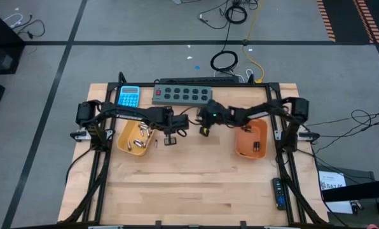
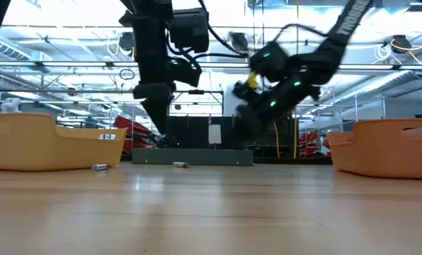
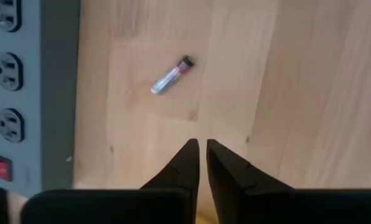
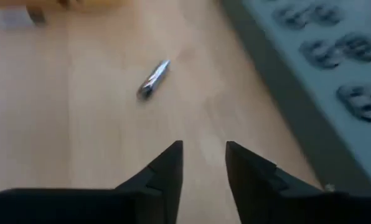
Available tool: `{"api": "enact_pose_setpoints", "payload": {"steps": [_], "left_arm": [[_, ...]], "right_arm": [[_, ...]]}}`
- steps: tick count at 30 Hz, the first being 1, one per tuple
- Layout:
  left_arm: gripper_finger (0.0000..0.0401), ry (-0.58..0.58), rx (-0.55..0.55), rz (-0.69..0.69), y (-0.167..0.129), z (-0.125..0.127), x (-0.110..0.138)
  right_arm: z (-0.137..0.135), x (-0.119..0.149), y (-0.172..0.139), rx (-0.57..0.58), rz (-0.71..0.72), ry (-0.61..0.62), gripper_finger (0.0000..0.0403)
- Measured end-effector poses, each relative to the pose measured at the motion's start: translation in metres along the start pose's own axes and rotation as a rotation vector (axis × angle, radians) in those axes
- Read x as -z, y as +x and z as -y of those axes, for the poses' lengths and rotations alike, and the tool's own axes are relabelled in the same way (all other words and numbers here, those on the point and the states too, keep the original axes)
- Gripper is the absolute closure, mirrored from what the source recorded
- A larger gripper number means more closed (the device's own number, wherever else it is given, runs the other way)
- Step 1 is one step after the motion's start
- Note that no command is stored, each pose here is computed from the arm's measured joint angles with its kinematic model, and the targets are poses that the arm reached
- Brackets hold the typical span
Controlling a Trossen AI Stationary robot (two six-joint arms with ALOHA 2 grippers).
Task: Sort batteries
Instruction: Put the white battery into the yellow bin
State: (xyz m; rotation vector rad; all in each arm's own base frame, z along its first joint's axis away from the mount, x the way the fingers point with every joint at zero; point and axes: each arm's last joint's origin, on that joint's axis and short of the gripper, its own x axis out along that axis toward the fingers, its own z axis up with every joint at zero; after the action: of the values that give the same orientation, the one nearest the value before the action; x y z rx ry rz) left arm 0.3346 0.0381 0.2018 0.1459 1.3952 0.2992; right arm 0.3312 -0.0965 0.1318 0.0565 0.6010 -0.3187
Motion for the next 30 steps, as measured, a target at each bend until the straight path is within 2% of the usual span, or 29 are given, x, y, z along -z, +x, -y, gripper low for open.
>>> {"api": "enact_pose_setpoints", "payload": {"steps": [4, 6, 9, 13, 16, 23, 30], "left_arm": [[0.0357, 0.008, 0.003, 0.003, 0.005, 0.008, 0.006], [0.0356, 0.025, 0.007, 0.010, 0.008, 0.016, 0.012], [0.0355, 0.021, 0.011, 0.035, 0.008, 0.026, 0.020], [0.0355, 0.004, -0.013, 0.092, -0.005, 0.033, 0.026], [0.0354, -0.021, -0.040, 0.134, -0.017, 0.033, 0.029], [0.0354, -0.072, -0.024, 0.215, -0.041, 0.034, 0.035], [0.0354, -0.084, -0.033, 0.227, -0.045, 0.032, 0.036]], "right_arm": [[0.002, -0.010, 0.024, -0.033, -0.079, -0.054, 0.0319], [0.007, -0.016, 0.033, -0.063, -0.069, -0.061, 0.0322], [0.013, -0.009, 0.043, -0.054, -0.101, -0.064, 0.0312], [0.026, -0.009, 0.047, -0.040, -0.078, -0.045, 0.0289], [0.038, -0.005, 0.049, -0.094, -0.081, 0.000, 0.0281], [0.049, -0.001, 0.052, -0.073, -0.078, 0.027, 0.0292], [0.047, 0.000, 0.053, -0.041, -0.082, 0.024, 0.0298]]}}
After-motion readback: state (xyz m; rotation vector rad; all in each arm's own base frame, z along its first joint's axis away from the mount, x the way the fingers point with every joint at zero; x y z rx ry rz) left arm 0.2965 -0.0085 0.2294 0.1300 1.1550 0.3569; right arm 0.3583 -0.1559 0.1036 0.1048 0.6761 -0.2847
